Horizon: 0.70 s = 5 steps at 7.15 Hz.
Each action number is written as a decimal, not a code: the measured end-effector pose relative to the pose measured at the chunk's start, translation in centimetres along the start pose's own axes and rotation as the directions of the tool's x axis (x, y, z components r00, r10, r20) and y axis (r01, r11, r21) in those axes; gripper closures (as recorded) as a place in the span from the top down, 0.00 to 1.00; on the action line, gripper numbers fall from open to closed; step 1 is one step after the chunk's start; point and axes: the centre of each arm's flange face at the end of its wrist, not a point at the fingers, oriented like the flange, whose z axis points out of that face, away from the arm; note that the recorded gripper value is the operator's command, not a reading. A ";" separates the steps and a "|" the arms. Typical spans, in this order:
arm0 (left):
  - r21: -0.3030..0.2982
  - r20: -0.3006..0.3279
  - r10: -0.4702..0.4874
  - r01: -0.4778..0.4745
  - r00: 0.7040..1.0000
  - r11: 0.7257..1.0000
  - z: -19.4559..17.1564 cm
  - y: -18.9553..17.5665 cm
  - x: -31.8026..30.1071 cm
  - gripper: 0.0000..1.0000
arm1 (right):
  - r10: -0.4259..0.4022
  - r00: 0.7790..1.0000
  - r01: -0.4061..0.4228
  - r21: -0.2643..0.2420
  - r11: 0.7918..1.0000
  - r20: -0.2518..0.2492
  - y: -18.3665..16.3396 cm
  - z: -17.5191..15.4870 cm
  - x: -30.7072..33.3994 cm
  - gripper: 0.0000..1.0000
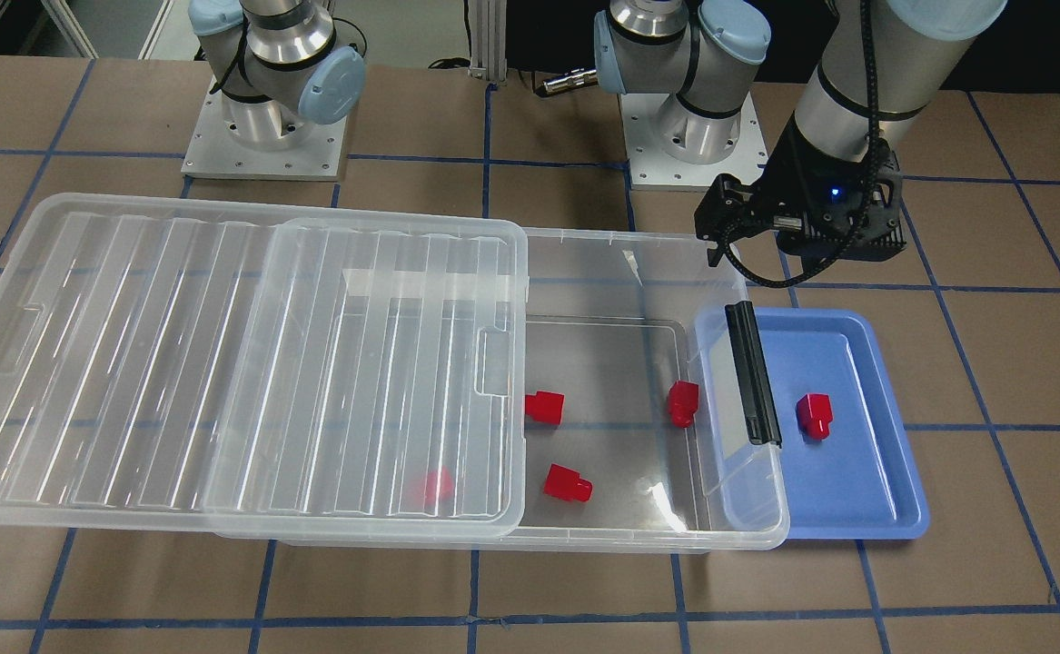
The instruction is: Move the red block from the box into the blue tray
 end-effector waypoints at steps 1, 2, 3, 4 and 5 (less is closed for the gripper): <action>0.000 0.001 0.000 0.000 1.000 1.000 0.0 0.0 -0.1 1.00 | 0.001 1.000 -0.001 -0.004 1.000 0.005 0.3 1.0 0.0 1.00; 0.000 0.001 0.000 0.000 1.000 1.000 0.0 0.0 -0.1 1.00 | 0.002 1.000 -0.002 -0.008 1.000 0.008 0.4 1.5 -0.1 1.00; 0.001 0.001 0.000 0.000 1.000 1.000 0.0 0.0 -0.1 1.00 | 0.006 1.000 -0.006 -0.011 1.000 0.011 0.4 1.8 -0.1 1.00; 0.001 0.001 0.000 0.000 1.000 1.000 0.0 0.0 -0.1 1.00 | 0.009 1.000 -0.009 -0.011 1.000 0.013 0.3 1.8 -0.3 1.00; 0.001 0.001 0.000 0.000 1.000 1.000 0.0 0.0 -0.1 1.00 | 0.008 1.000 -0.008 -0.011 1.000 0.015 0.2 1.8 -0.5 1.00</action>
